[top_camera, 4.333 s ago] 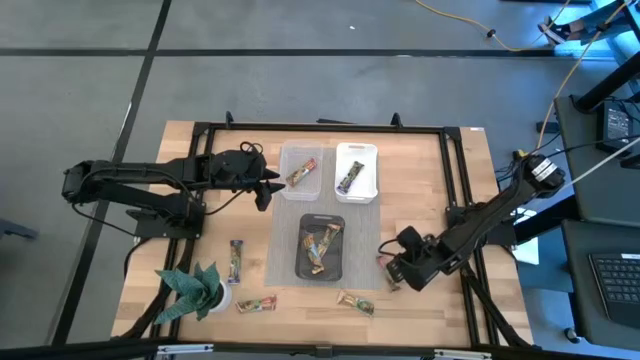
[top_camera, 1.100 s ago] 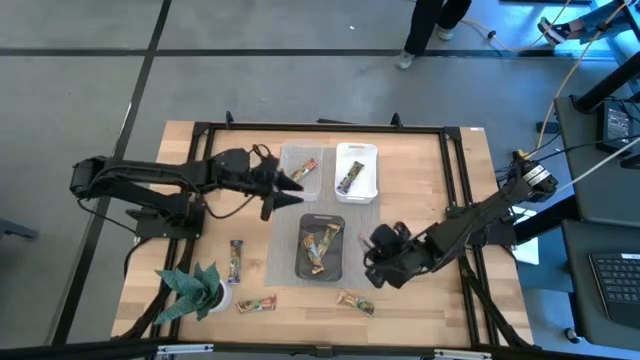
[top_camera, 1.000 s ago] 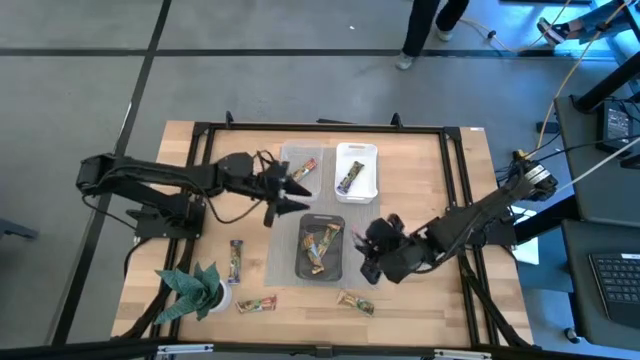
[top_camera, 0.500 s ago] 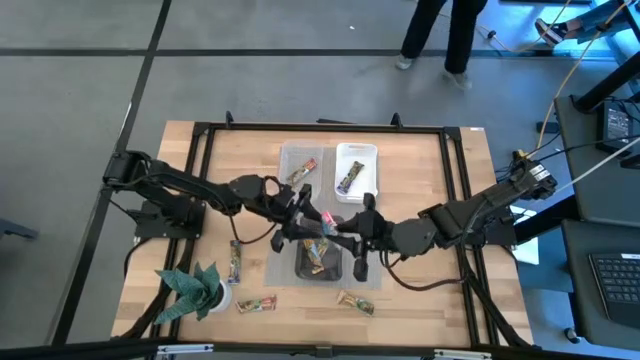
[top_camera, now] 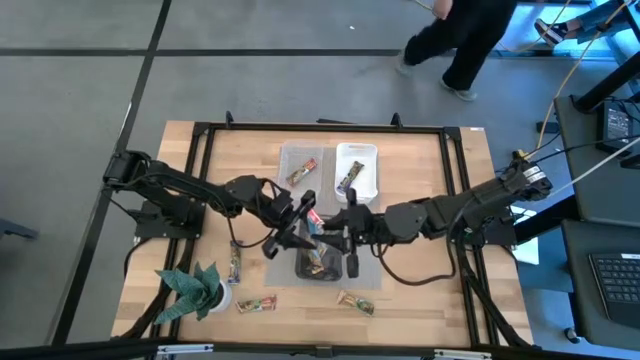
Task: Pick and place Granola Bars by type
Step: Put the right red granola bar into the transparent bin
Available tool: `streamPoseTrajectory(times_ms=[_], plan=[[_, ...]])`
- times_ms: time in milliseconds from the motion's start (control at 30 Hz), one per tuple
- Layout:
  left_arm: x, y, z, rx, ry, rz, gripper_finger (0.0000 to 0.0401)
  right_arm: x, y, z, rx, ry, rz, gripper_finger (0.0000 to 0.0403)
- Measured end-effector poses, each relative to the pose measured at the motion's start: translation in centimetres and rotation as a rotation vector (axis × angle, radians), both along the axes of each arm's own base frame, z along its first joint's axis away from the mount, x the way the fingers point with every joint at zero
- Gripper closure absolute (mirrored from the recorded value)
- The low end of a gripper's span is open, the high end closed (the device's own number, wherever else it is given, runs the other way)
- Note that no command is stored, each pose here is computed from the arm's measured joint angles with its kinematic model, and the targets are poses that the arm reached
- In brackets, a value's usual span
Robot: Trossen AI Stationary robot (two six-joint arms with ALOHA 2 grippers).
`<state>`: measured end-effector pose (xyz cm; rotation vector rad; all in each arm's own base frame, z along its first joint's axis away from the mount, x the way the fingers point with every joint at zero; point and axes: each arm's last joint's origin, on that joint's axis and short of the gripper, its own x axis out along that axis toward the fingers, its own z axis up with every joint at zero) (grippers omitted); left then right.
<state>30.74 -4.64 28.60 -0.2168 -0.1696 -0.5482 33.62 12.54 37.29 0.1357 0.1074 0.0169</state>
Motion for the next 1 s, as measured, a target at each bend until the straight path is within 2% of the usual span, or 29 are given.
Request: streamPoseTrajectory(times_ms=[100,633,1000], plan=[[0.0,-0.1,0.2,0.002,-0.011,-0.034,0.0214,0.1,-0.1,0.0,0.002,0.000,0.010,0.0315],[-0.1,0.0,0.5,-0.002,-0.039,-0.031,0.0217,0.3,-0.7,0.0,-0.002,0.001,-0.007,0.0315],[-0.1,0.1,0.5,-0.003,-0.038,-0.024,0.0282,0.4,-1.1,0.0,-0.002,0.003,-0.019,0.0315]])
